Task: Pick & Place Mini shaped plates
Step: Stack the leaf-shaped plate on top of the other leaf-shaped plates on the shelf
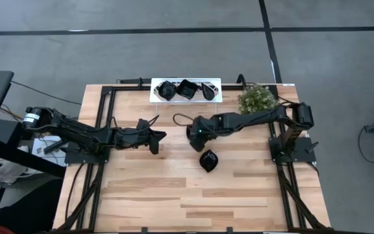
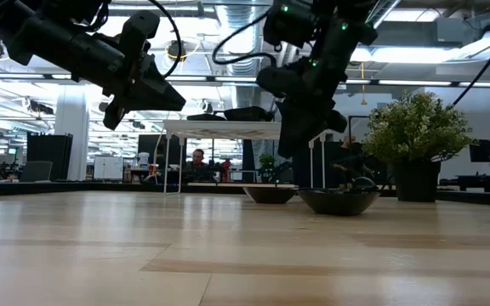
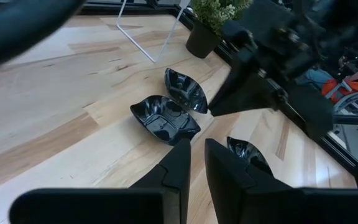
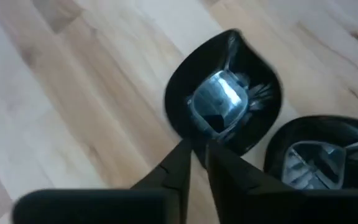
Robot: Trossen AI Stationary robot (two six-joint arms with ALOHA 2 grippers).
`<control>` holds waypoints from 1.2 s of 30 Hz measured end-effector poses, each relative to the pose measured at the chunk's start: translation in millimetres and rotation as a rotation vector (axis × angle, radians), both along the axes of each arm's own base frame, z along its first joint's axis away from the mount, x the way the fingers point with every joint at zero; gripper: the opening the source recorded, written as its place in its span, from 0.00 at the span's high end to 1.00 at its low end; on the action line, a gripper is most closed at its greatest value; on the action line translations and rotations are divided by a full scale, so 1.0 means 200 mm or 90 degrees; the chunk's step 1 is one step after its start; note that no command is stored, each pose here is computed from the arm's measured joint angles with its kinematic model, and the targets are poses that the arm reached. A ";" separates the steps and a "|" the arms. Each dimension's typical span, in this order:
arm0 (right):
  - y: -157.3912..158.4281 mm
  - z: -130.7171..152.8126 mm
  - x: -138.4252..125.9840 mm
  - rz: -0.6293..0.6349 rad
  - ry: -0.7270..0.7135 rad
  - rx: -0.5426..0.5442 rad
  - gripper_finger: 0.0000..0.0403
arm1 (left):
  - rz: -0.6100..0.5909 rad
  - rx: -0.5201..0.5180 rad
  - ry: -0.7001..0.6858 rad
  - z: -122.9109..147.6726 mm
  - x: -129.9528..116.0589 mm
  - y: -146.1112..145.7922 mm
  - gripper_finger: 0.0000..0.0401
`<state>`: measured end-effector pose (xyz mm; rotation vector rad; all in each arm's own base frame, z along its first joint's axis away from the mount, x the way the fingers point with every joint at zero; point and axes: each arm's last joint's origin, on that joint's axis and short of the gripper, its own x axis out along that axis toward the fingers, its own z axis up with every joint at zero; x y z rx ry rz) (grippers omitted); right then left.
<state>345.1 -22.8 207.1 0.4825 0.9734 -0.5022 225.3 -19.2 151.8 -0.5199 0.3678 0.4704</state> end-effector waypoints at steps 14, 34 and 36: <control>-0.18 -0.03 -0.01 0.022 0.016 0.030 0.65 | -0.002 0.004 -0.001 0.00 0.00 0.00 0.88; -0.23 -0.17 0.03 0.027 0.063 -0.006 0.67 | -0.002 0.004 -0.001 0.00 0.00 0.00 0.88; -0.24 -0.17 0.04 0.032 0.055 -0.018 0.67 | -0.002 0.004 -0.001 0.00 0.00 0.00 0.88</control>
